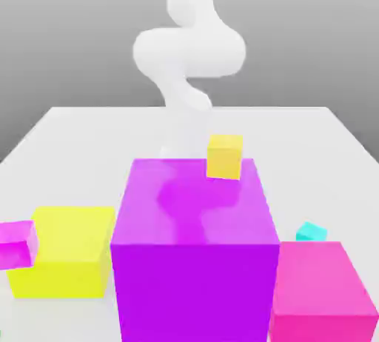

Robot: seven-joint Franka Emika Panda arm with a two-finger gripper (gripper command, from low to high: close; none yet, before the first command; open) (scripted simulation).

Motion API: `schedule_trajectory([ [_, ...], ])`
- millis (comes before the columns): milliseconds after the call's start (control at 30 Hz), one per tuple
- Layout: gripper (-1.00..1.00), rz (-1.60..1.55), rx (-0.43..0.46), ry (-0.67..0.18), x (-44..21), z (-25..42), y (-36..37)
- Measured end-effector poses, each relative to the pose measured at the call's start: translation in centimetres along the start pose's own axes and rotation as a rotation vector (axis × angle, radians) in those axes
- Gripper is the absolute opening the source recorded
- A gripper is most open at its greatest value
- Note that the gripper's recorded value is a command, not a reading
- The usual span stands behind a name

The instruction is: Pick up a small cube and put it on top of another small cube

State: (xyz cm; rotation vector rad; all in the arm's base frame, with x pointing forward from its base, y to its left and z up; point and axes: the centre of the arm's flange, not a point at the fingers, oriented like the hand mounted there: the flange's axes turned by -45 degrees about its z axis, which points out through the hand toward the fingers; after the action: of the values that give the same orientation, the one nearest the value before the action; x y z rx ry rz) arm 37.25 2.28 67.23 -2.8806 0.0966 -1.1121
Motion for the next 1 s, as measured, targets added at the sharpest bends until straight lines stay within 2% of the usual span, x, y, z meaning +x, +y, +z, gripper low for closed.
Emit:
schedule_trajectory([
  [233, 0.00, 0.172, 0.025, -0.187, -5.1, 11.9, -6.3],
  [467, 0.00, 0.323, -0.012, -0.367, -13.8, 21.0, -12.2],
  [767, 0.00, 0.488, -0.145, -0.569, -28.4, 28.0, -17.4],
  [1000, 0.00, 0.582, -0.289, -0.679, -40.3, 30.2, -18.7],
])
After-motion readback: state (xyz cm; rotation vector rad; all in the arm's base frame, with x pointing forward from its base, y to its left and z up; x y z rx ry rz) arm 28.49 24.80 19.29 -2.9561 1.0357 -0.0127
